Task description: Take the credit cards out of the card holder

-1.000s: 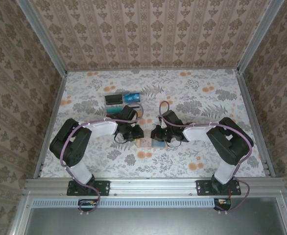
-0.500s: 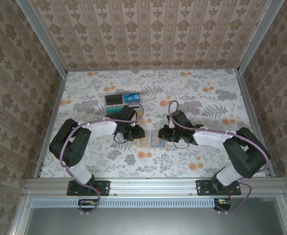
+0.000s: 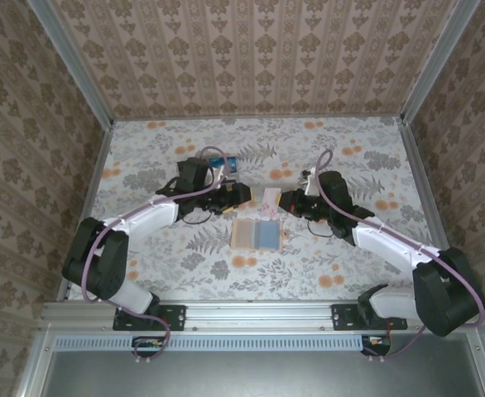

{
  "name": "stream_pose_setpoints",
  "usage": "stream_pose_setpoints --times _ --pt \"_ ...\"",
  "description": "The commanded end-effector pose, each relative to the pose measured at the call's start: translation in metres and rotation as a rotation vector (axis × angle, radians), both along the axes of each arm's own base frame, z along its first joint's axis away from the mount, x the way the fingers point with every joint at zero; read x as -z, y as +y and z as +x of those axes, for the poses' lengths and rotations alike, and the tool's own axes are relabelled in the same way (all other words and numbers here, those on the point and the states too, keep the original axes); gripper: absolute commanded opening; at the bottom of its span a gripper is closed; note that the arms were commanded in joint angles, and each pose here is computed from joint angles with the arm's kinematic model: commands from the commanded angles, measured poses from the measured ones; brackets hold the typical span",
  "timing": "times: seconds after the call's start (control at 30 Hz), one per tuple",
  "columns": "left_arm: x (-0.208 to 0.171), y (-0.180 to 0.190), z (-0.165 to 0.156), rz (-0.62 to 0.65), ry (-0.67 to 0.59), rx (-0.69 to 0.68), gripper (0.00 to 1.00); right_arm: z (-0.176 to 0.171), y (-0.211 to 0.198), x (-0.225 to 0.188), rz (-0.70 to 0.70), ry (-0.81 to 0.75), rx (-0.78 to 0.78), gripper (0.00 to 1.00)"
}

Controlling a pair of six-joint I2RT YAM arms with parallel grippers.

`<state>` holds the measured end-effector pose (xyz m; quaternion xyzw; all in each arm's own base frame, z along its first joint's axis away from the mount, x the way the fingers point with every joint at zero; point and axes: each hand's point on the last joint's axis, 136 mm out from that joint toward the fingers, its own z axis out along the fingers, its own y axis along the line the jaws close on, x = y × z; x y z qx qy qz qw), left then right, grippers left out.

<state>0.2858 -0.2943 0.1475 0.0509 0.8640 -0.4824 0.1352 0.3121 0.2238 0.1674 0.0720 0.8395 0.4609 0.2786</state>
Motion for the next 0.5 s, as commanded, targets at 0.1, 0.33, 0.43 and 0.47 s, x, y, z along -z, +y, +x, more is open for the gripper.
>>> stream_pose_setpoints --times 0.1,0.33,0.43,0.47 --pt "-0.06 -0.023 0.003 -0.328 0.035 0.028 0.84 0.011 0.016 -0.064 0.267 -0.086 -0.03 0.0" --pt "-0.091 -0.035 0.011 -0.467 0.03 0.076 0.67 0.023 0.025 -0.086 0.394 -0.105 -0.039 0.0" --pt "-0.094 -0.035 0.009 -0.473 0.017 0.085 0.54 0.025 0.026 -0.085 0.395 -0.097 -0.039 0.0" --pt "-0.095 -0.035 0.008 -0.475 0.012 0.088 0.5 0.026 0.027 -0.084 0.395 -0.094 -0.041 0.0"
